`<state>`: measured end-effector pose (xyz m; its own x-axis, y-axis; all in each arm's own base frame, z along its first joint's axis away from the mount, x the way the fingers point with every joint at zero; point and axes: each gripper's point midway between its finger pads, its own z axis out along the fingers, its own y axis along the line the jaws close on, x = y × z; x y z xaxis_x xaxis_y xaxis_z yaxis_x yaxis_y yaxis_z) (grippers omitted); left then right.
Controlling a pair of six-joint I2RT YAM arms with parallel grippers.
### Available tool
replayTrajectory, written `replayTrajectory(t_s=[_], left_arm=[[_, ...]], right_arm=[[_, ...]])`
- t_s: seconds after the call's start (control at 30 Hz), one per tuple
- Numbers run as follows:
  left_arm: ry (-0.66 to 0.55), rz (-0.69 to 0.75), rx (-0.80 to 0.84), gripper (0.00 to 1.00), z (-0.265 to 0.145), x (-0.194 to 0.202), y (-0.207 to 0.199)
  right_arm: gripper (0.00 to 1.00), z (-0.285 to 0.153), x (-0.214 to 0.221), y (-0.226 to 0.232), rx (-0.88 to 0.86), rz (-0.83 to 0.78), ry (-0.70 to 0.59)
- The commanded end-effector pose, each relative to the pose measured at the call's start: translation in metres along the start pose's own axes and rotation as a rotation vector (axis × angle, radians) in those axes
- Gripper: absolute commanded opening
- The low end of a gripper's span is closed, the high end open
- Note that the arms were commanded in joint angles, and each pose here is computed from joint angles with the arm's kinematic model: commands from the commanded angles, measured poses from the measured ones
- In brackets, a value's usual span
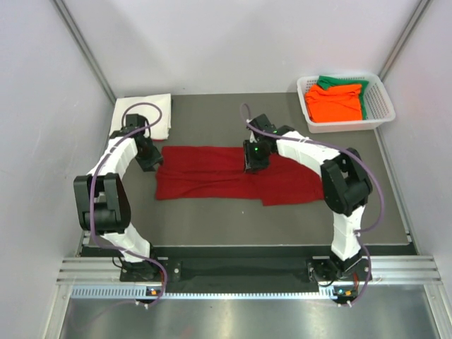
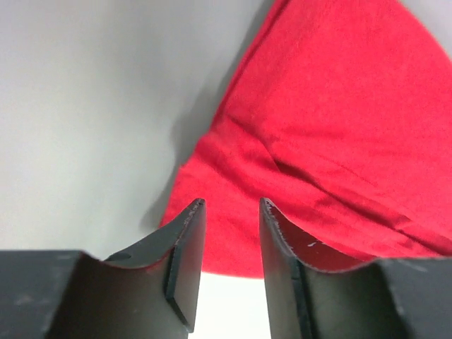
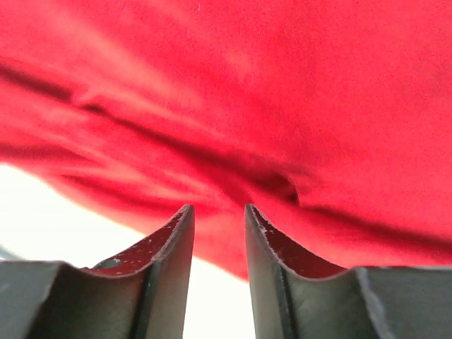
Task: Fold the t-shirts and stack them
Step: Fold the tshirt
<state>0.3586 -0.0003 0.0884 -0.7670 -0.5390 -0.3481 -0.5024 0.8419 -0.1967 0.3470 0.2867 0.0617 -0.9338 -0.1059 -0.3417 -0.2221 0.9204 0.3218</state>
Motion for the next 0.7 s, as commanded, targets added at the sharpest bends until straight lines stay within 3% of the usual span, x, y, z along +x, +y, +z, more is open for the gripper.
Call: replayTrajectory(t_s=[0.0, 0.3, 0.67], left_arm=[[-0.030, 0.056, 0.043, 0.40, 0.003, -0.023, -0.009], [0.033, 0.107, 0.019, 0.35, 0.033, -0.022, -0.008], [0.068, 0.088, 0.006, 0.37, 0.051, -0.011, -0.003]], right_arm=[[0.36, -0.060, -0.023, -0.008, -0.068, 0.043, -0.097], [0.37, -0.105, -0.002, -0.095, 0.001, 0.188, -0.146], [0.37, -0.122, 0.029, -0.128, 0.021, 0.279, -0.160]])
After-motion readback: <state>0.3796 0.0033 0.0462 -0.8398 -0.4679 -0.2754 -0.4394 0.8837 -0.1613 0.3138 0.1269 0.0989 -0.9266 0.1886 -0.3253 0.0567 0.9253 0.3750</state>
